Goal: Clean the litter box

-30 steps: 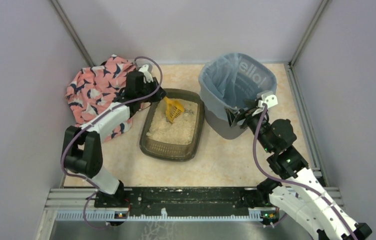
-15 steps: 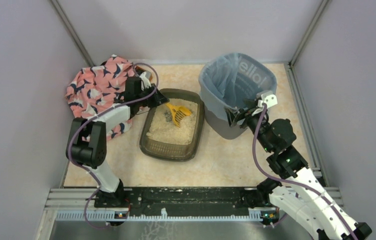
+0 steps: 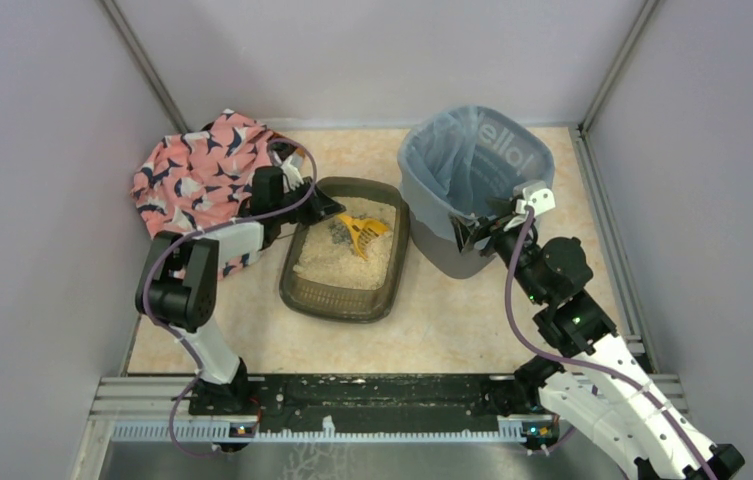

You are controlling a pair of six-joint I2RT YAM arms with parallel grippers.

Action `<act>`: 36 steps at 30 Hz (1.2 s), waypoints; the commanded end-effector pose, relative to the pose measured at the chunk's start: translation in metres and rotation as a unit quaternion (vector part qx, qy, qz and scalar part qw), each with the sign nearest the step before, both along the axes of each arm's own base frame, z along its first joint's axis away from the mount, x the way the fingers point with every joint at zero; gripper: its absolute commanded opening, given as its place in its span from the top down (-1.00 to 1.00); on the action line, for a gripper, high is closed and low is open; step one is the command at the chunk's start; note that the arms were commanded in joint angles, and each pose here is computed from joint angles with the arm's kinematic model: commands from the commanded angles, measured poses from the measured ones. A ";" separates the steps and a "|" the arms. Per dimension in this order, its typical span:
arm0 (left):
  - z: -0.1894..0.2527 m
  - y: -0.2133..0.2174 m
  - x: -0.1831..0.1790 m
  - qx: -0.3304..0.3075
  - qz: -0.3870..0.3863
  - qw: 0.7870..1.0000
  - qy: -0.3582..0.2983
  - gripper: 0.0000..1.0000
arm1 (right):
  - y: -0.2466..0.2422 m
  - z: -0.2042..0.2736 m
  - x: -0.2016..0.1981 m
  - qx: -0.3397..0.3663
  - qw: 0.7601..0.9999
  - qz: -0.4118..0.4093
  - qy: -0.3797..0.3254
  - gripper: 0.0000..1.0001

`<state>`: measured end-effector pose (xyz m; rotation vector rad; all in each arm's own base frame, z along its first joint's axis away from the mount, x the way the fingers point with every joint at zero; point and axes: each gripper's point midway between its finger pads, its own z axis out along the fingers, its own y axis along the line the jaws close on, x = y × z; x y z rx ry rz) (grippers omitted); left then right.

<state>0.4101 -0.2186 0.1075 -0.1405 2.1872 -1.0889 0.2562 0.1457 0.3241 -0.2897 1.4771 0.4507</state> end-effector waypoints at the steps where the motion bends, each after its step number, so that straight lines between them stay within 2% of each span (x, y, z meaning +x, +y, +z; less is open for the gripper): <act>1: -0.030 -0.020 -0.033 -0.030 -0.059 0.996 0.059 1.00 | 0.003 -0.008 0.000 -0.006 1.000 0.006 0.018 -0.56; 5: -0.021 -0.012 -0.030 -0.053 -0.057 0.995 0.055 1.00 | 0.003 -0.008 0.000 -0.007 1.000 0.005 0.019 -0.56; 14: -0.002 0.042 -0.031 -0.124 -0.024 0.992 0.032 1.00 | 0.005 -0.010 0.002 -0.008 1.000 0.006 0.022 -0.56; 20: 0.006 0.049 -0.031 -0.152 -0.012 0.988 0.022 1.00 | 0.006 -0.012 0.003 -0.010 1.000 0.009 0.025 -0.56; 36: 0.044 0.064 0.001 -0.152 0.015 0.988 -0.008 1.00 | 0.003 -0.011 0.003 -0.014 1.000 0.001 0.026 -0.56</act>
